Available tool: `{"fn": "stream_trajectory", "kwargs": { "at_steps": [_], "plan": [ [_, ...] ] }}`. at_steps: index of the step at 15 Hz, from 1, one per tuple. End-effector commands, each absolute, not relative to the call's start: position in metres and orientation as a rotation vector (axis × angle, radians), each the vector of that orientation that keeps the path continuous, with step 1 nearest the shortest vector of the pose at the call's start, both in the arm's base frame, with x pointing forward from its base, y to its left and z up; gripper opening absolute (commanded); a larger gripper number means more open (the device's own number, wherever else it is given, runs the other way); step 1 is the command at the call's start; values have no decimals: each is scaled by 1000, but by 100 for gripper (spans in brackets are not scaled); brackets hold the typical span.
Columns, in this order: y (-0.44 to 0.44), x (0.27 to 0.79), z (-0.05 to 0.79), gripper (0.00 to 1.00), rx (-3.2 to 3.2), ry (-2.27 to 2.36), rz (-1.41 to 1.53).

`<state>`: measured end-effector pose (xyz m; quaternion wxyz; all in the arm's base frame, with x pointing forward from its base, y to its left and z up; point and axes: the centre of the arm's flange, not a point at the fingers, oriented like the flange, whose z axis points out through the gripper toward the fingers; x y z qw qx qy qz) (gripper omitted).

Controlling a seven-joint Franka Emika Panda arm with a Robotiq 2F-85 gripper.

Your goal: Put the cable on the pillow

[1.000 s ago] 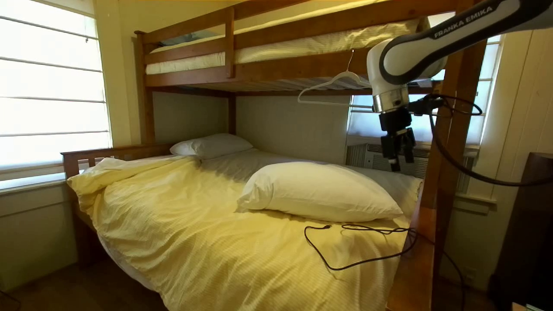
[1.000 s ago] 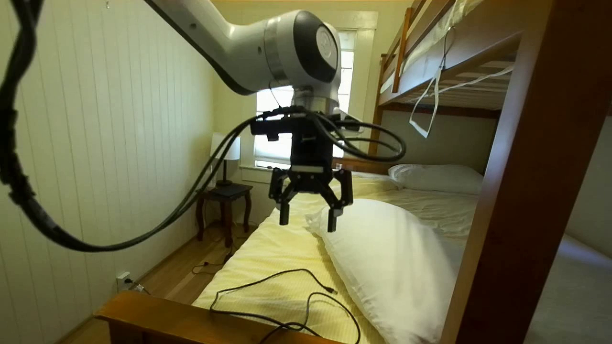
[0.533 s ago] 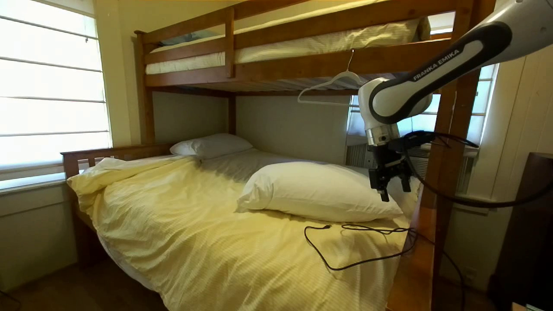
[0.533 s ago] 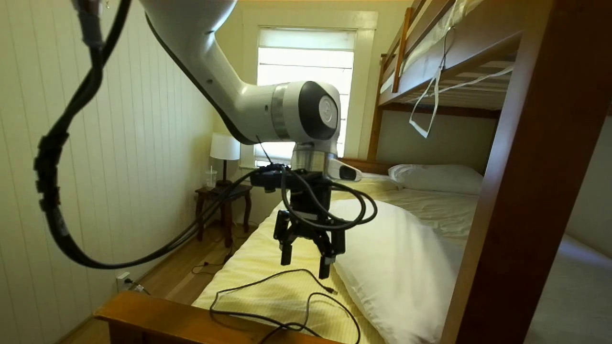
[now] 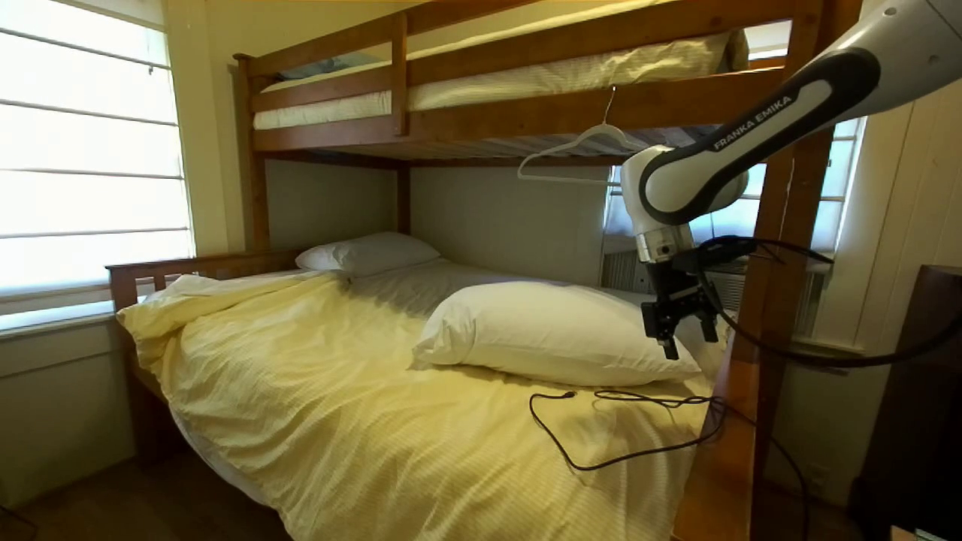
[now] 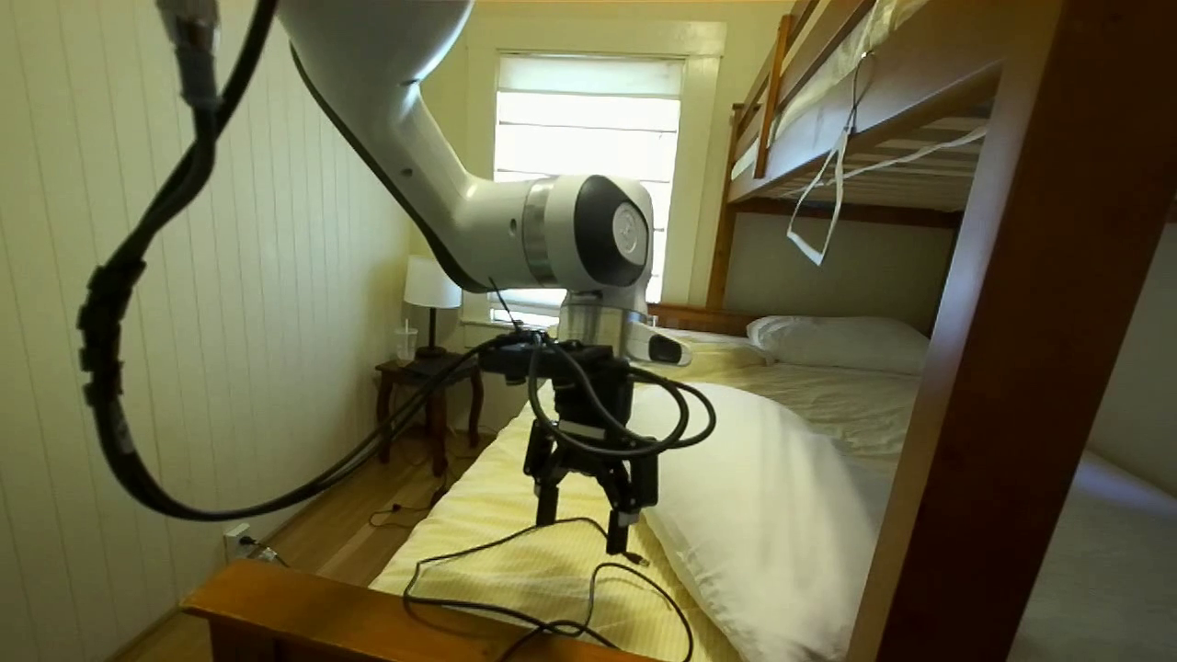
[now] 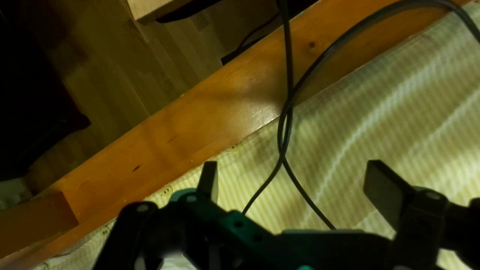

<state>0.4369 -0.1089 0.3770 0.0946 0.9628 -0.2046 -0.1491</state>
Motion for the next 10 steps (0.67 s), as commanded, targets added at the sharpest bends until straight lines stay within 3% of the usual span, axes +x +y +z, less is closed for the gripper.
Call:
{"fn": "stream_trajectory", "kwargs": {
  "at_steps": [1,5,7,10],
  "plan": [
    [-109,438,345,100,2834,-686,-513],
    [-114,438,320,97,2812,-785,-581],
    [-114,437,313,77,2807,-815,-612],
    [-112,435,304,60,2796,-833,-657]
  ]
}}
